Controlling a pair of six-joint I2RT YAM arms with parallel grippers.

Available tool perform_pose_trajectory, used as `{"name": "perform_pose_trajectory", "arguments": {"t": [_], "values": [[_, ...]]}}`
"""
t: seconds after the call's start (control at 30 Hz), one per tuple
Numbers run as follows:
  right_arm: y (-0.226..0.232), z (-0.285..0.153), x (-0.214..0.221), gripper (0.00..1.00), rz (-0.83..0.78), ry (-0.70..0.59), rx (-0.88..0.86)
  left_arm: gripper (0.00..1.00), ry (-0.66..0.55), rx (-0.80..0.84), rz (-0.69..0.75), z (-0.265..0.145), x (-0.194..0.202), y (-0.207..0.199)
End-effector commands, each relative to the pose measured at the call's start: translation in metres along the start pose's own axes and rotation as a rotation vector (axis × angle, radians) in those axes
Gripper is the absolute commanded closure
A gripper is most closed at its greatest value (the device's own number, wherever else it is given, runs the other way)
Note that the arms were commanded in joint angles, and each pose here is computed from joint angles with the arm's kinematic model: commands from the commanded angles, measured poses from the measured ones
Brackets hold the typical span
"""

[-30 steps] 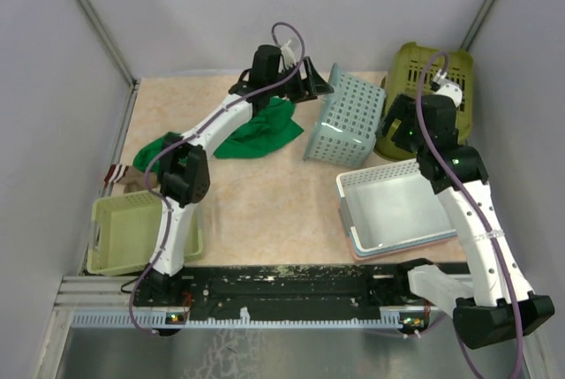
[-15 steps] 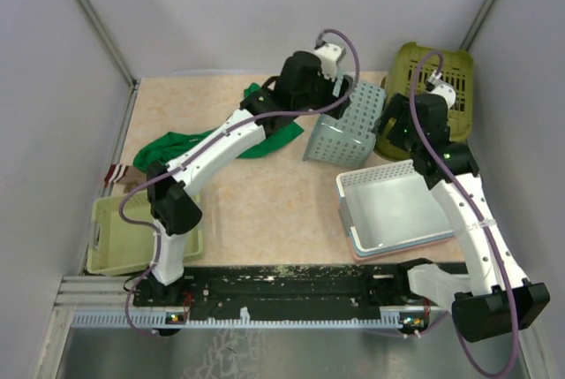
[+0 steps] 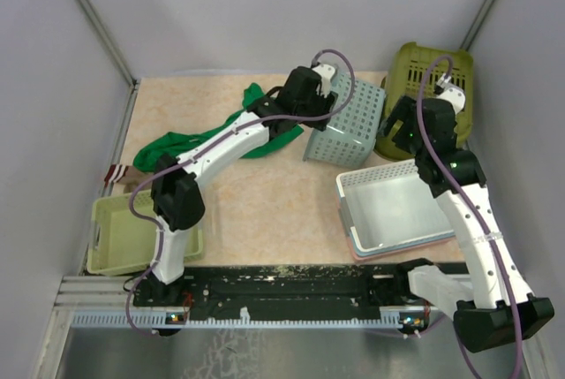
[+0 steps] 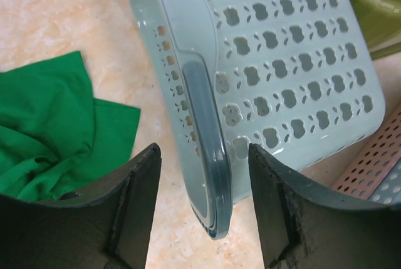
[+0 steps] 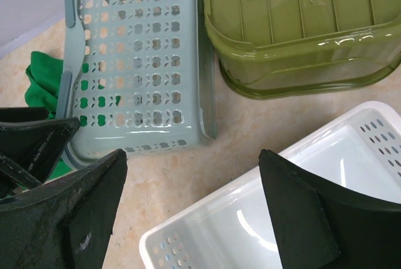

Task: Turn the large container upside down

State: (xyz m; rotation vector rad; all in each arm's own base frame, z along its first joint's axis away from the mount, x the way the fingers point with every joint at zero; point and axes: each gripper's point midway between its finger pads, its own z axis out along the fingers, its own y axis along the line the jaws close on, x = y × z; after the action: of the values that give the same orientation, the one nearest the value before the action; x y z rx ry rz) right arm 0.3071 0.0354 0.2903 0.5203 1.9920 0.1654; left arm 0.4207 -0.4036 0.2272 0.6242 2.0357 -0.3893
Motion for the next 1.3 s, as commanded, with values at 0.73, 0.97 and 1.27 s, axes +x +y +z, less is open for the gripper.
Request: {"name": "perform_pose_trajectory", "arguments": {"t": [0.73,0.97,1.27], "values": [[-0.008,-0.003,-0.006,0.14,-0.016,-0.04,0.026,1.0,-0.027,0.582,-0.821,-0.033,0.042,0.087],[-0.009,-0.004,-0.006,0.14,-0.015,-0.04,0.029,1.0,0.02,0.531,-0.946,-0.011,0.075,0.104],[-0.004,-0.003,-0.006,0.14,-0.014,-0.022,0.013,1.0,0.053,0.485,-0.944,0.042,0.074,0.092]]}}
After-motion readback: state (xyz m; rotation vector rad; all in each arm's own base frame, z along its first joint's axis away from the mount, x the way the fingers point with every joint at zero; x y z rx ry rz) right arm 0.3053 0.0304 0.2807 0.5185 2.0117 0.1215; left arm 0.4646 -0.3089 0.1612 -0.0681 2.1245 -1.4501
